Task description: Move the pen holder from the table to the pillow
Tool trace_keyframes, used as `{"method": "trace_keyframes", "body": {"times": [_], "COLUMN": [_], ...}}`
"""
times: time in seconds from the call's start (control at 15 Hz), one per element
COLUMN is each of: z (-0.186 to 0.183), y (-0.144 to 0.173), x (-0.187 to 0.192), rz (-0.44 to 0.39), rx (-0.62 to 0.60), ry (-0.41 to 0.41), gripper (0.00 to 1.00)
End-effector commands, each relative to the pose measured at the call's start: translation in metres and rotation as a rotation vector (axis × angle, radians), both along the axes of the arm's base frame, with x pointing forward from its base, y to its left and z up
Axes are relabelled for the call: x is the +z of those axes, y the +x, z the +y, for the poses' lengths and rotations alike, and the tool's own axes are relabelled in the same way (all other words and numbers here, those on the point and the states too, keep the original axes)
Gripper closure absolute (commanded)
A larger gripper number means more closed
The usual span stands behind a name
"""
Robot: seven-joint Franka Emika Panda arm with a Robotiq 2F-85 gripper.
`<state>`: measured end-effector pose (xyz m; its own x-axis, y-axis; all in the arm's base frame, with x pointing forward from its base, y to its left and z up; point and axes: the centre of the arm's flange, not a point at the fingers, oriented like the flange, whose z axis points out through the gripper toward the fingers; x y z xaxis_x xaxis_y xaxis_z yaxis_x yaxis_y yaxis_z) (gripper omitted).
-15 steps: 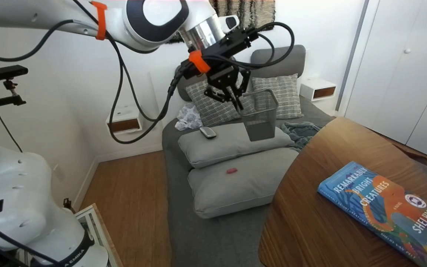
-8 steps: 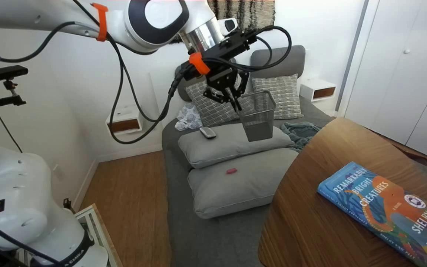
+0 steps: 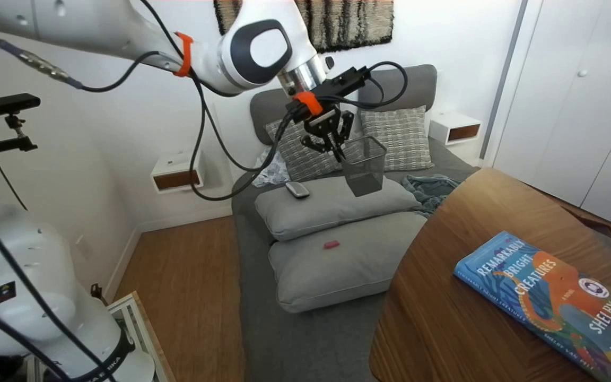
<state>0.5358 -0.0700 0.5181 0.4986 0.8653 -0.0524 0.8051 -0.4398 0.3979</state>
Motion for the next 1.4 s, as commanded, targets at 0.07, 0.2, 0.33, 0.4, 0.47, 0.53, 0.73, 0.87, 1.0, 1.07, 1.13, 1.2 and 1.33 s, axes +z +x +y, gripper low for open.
{"method": "trace_keyframes", "body": {"times": [0.07,0.2,0.33,0.4,0.47,0.53,0.73,0.87,1.0,1.07,1.13,1.2,1.33], "z": [0.032,0.053,0.078,0.09,0.103,0.115,0.138,0.147,0.155,0.159,0.164,0.169,0.183], "y": [0.11,0.144,0.174,0.187,0.198,0.209,0.235,0.246,0.26,0.266,0.271,0.276,0.284], "x": [-0.025,-0.05,-0.081,-0.096,-0.113,-0.13,-0.178,-0.209,-0.231,-0.24,-0.248,-0.256,-0.27], "rz": [0.048,0.095,0.155,0.185,0.221,0.251,0.319,0.328,0.304,0.286,0.273,0.264,0.258], "rx": [0.13,0.164,0.203,0.217,0.229,0.235,0.235,0.235,0.232,0.225,0.218,0.218,0.21], "ry": [-0.041,-0.042,-0.052,-0.067,-0.077,-0.089,-0.113,-0.109,-0.096,-0.089,-0.081,-0.085,-0.076], "gripper": [0.98,0.98,0.98,0.98,0.98,0.98,0.98,0.98,0.98,0.98,0.98,0.98,0.98]}}
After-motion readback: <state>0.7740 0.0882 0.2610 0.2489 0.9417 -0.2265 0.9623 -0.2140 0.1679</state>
